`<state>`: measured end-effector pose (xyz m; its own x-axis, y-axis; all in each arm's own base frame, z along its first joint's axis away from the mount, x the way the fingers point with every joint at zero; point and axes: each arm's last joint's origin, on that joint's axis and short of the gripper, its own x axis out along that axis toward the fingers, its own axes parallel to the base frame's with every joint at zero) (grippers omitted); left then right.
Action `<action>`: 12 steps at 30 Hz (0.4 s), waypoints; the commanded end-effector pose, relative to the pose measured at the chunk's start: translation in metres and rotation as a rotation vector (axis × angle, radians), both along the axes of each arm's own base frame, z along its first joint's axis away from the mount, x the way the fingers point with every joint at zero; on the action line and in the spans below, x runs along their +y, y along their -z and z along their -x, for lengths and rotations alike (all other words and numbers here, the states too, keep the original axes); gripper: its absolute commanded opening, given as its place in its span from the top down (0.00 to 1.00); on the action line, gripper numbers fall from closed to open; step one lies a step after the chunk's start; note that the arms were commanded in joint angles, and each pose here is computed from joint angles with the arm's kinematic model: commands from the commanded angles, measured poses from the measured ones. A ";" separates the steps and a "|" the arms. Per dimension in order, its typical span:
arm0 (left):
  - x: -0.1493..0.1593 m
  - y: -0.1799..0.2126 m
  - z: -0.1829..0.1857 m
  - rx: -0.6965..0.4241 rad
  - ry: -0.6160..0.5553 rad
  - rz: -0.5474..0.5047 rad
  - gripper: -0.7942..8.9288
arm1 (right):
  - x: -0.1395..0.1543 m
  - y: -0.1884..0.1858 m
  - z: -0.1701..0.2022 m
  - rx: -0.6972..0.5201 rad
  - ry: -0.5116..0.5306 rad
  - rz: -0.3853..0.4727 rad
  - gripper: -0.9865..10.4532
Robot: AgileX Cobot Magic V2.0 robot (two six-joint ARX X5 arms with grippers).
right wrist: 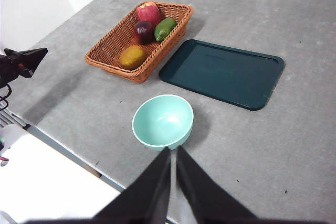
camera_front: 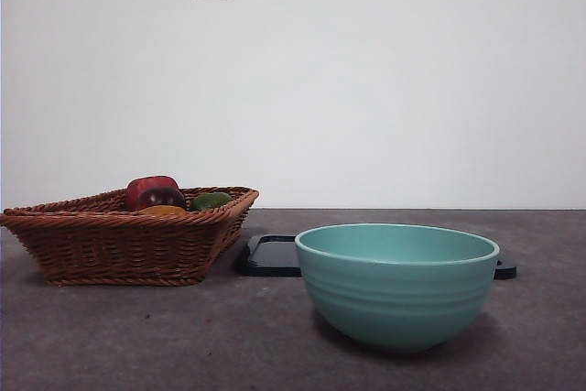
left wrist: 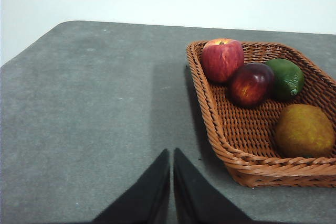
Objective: Pick up the wifruite, put it on the bowl, pick up the plate, put it on desk
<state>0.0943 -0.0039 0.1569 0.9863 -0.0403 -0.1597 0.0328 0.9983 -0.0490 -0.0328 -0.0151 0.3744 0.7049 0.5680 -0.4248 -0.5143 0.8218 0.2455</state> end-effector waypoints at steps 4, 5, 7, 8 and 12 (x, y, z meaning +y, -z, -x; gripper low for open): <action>0.000 0.007 -0.001 0.029 0.007 -0.008 0.91 | -0.002 0.000 0.004 -0.008 0.005 0.041 0.91; 0.000 0.007 -0.001 0.029 0.007 -0.008 0.91 | -0.001 0.000 0.003 -0.030 0.022 0.070 0.91; 0.000 0.007 -0.001 0.029 0.007 -0.008 0.91 | 0.005 0.003 -0.003 -0.111 0.081 0.118 0.91; 0.000 0.007 -0.001 0.029 0.007 -0.008 0.91 | 0.008 0.006 -0.007 -0.153 0.103 0.133 0.91; 0.000 0.007 -0.001 0.029 0.007 -0.008 0.91 | 0.020 0.038 -0.042 -0.366 0.248 0.137 0.91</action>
<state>0.0943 -0.0039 0.1569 0.9863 -0.0403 -0.1597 0.0328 0.9983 -0.0490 -0.0014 0.0030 0.3418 0.9108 0.3335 -0.2433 -0.3366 0.9412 0.0300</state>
